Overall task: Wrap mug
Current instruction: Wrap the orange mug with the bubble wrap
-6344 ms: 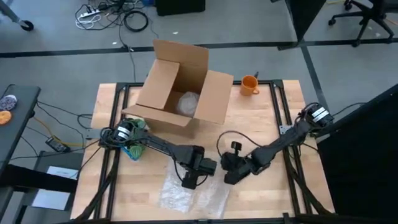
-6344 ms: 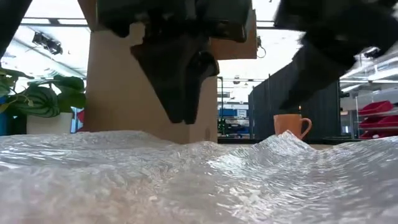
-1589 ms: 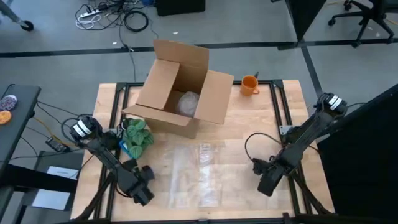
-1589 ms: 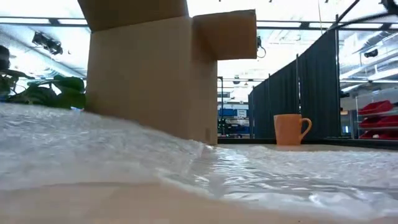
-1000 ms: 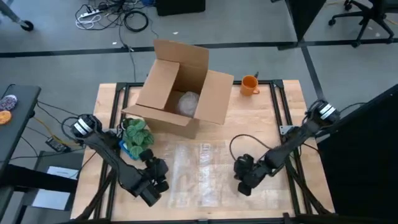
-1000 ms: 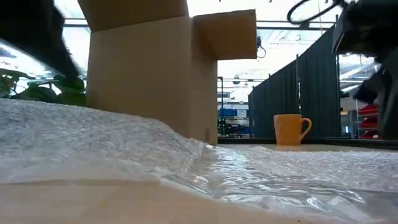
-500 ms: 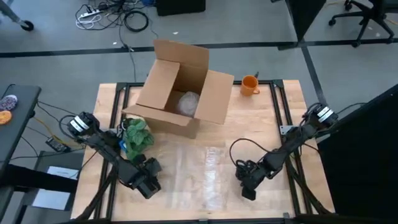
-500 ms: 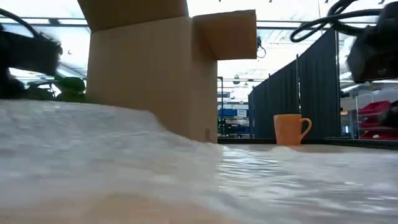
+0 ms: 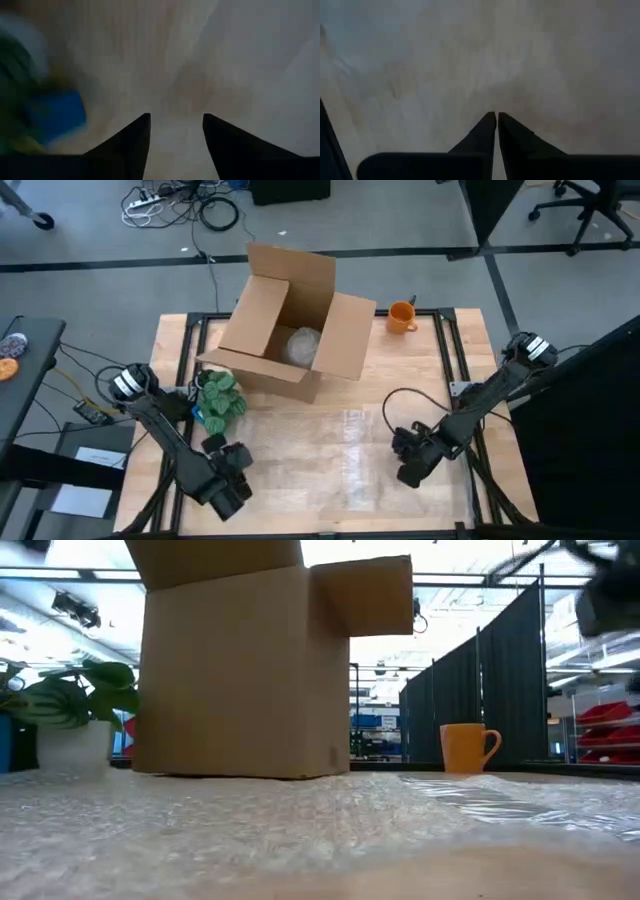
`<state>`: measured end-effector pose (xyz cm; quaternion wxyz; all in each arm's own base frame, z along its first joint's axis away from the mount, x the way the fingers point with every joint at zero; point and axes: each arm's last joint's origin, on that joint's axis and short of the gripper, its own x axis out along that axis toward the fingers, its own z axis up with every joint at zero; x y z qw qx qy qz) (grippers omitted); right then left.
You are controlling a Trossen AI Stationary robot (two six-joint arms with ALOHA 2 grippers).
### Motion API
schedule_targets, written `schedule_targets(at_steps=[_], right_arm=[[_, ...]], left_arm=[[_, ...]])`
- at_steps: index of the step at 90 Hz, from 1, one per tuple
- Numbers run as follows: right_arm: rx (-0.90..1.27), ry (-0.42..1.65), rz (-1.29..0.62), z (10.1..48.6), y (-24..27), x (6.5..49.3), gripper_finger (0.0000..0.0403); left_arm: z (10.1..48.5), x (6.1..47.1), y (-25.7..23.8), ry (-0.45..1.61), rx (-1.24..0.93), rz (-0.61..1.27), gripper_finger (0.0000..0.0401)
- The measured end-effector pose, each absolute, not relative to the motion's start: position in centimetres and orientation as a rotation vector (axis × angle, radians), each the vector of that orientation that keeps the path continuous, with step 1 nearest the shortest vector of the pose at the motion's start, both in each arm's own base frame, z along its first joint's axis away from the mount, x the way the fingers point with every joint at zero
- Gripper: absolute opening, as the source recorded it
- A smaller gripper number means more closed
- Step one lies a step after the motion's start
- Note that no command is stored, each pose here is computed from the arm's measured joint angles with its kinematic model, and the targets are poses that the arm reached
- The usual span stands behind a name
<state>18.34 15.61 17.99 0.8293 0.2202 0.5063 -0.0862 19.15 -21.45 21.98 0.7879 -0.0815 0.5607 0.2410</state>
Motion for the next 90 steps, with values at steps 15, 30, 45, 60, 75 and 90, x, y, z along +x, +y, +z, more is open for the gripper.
schedule_targets(at_steps=[15,30,45,60,75,90], right_arm=[[0.339,0.855,-0.187,21.6,14.2,18.1,0.0000],[0.188,0.685,-0.216,24.2,12.1,17.7,0.0000],[0.086,0.562,-0.449,25.8,8.4,17.4,0.0000],[0.078,0.523,-0.704,26.7,3.9,17.2,0.0000],[0.192,0.494,-0.837,27.7,-0.5,17.9,0.0002],[0.350,0.542,-0.886,28.1,-5.2,18.1,0.0007]], left_arm=[[24.2,20.8,-21.4,0.657,0.045,0.573,0.0168],[24.7,22.7,-21.2,0.520,0.175,0.560,0.0168],[24.8,25.0,-20.8,0.518,0.241,0.534,0.0168],[24.7,26.7,-20.4,0.581,0.206,0.446,0.0168],[22.4,27.3,-20.0,0.657,0.162,0.309,0.0168],[20.1,27.5,-19.5,0.590,0.103,0.280,0.0168]])
